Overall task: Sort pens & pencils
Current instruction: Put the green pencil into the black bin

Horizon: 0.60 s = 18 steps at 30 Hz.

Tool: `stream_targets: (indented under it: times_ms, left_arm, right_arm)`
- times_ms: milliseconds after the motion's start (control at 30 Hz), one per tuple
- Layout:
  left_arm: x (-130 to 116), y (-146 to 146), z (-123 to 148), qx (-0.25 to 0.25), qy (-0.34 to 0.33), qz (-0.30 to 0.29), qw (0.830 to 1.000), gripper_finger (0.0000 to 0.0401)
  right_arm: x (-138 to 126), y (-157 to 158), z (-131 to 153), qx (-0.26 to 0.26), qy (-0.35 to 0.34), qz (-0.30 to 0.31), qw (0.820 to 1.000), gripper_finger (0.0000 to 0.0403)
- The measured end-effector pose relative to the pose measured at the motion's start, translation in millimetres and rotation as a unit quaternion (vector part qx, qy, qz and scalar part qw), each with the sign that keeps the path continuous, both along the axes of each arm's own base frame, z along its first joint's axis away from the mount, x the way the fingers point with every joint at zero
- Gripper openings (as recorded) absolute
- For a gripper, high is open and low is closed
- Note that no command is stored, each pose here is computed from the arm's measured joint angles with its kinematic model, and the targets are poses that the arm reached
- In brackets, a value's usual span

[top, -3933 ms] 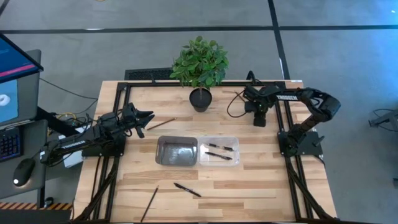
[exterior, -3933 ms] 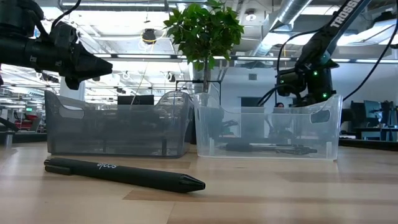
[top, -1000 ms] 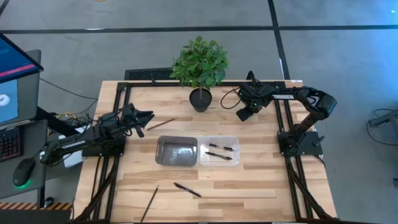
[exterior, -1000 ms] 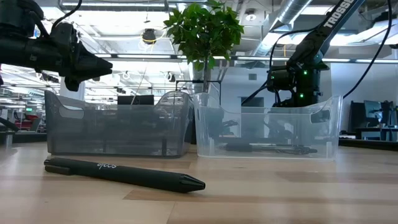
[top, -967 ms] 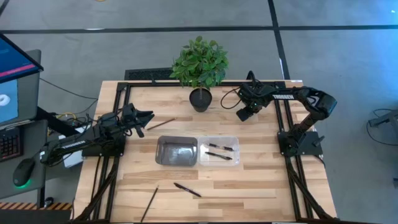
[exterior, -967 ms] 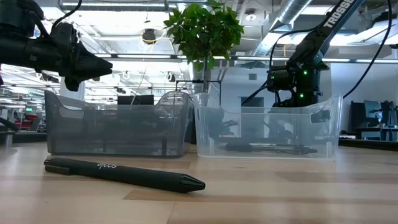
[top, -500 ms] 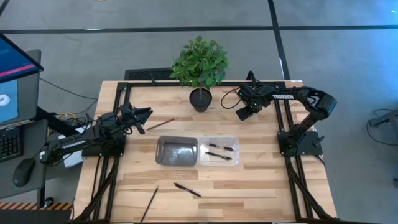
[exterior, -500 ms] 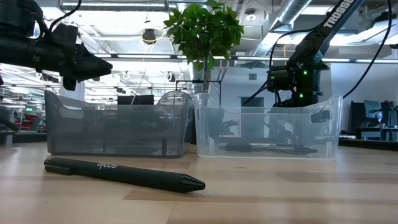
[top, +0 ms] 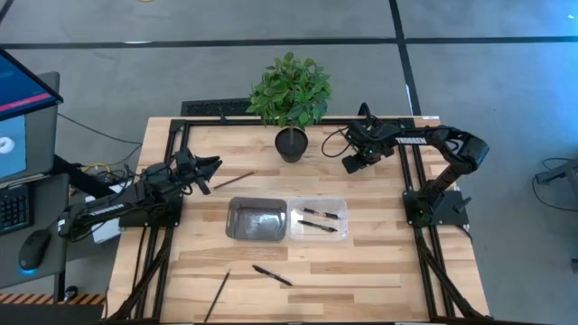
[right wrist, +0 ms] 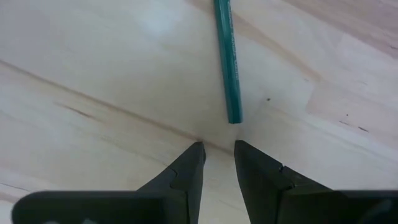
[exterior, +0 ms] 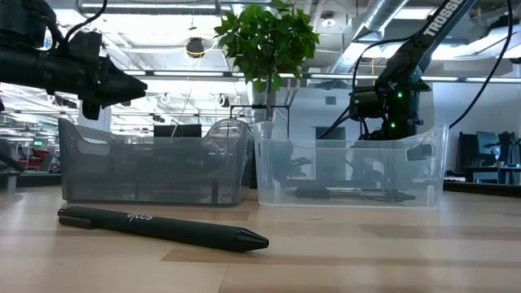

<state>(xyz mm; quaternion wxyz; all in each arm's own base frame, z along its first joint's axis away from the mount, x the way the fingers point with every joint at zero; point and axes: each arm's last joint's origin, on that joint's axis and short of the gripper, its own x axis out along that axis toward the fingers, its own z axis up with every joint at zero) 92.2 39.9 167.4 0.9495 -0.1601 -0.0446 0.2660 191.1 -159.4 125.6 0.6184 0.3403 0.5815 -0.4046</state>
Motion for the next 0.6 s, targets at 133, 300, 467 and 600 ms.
stream_targets:
  times_ms: [133,300,467,600]
  left_arm:
    - [0.0,0.0,0.1,0.0,0.0,0.0,1.0,0.0094]
    - [0.0,-0.1,-0.1,-0.009,-0.005,-0.001,1.0,0.0094]
    - [0.0,-0.1,0.1,-0.012,-0.007,-0.002,1.0,0.0094]
    - [0.0,-0.1,0.0,-0.013,-0.007,-0.002,1.0,0.0094]
  right_arm:
    - [0.5,-0.4,-0.2,-0.003,-0.003,-0.004,1.0,0.012]
    - [-0.9,-3.3,-0.1,-0.01,-0.004,-0.009,1.0,0.012]
    - [-2.1,-5.8,0.0,-0.013,-0.004,-0.004,1.0,0.012]
    - [-1.7,-6.4,0.1,-0.018,-0.006,-0.013,1.0,0.012]
